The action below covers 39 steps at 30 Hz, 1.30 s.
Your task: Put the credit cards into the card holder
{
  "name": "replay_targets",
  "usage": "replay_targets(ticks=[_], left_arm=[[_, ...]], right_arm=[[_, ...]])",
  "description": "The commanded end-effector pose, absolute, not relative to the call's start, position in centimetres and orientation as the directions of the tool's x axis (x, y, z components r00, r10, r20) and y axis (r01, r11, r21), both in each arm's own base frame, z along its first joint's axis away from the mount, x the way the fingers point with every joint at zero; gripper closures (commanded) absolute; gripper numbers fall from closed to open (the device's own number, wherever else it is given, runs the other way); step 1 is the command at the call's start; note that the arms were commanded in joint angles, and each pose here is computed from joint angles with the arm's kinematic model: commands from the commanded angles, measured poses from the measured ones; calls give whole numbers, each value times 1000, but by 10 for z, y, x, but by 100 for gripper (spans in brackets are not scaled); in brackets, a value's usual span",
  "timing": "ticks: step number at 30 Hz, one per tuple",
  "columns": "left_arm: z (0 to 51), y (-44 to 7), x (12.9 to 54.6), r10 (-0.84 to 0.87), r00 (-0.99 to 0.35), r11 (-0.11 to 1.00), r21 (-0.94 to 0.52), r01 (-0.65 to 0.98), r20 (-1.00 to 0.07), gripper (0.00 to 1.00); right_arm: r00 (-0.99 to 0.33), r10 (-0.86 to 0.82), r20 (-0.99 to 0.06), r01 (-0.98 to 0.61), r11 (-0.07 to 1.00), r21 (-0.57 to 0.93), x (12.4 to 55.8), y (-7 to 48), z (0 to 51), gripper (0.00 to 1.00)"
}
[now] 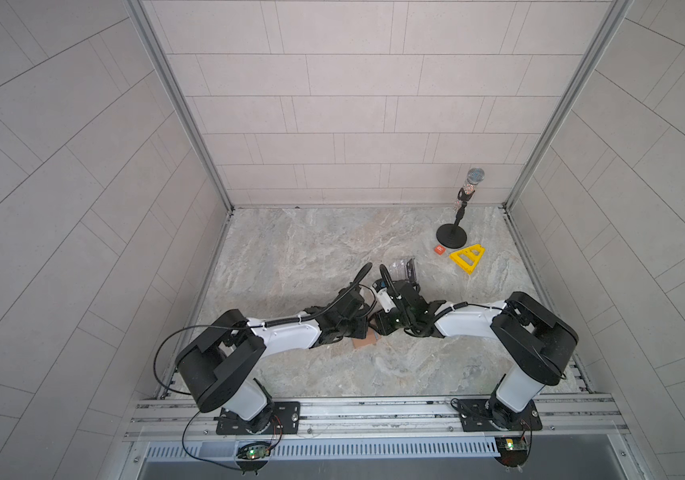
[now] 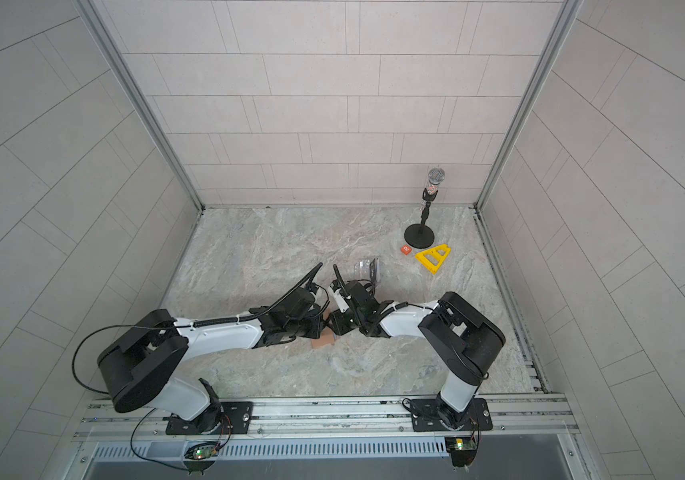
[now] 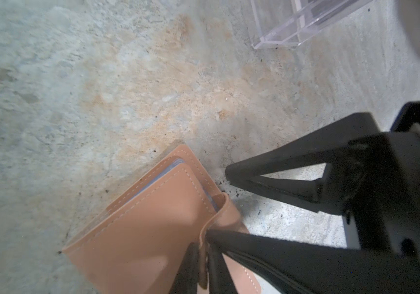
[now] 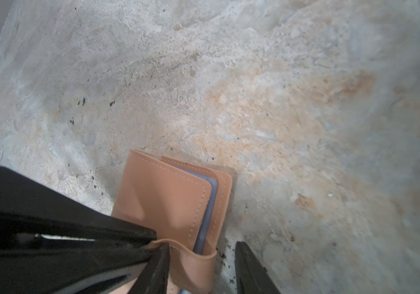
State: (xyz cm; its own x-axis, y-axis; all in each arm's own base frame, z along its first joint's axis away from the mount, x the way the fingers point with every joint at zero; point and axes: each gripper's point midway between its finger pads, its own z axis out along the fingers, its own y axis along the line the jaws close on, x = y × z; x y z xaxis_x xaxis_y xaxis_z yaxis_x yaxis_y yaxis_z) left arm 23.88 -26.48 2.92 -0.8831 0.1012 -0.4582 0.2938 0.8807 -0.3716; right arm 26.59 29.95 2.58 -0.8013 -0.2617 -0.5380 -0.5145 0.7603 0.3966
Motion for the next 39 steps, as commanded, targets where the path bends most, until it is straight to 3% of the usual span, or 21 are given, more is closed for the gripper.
replay_targets(ticks=[1, 8, 24, 39], left_arm=[[-4, -217, 218, 175, -917, 951, -181, 252, -360, 83], [-3, -215, 217, 183, -912, 952, -167, 258, -367, 80], [-11, -205, 213, 170, -916, 963, -135, 232, -362, 85], [8, -208, 222, 128, -900, 964, -163, 212, -416, 69]], right_arm=[[-891, -380, -249, -445, 839, 312, 207, 251, -42, 55], [-889, -387, -246, -450, 838, 307, 206, 252, -43, 55], [-882, -404, -242, -464, 834, 300, 205, 256, -43, 55], [-888, -375, -268, -456, 799, 392, 204, 274, -32, 52]])
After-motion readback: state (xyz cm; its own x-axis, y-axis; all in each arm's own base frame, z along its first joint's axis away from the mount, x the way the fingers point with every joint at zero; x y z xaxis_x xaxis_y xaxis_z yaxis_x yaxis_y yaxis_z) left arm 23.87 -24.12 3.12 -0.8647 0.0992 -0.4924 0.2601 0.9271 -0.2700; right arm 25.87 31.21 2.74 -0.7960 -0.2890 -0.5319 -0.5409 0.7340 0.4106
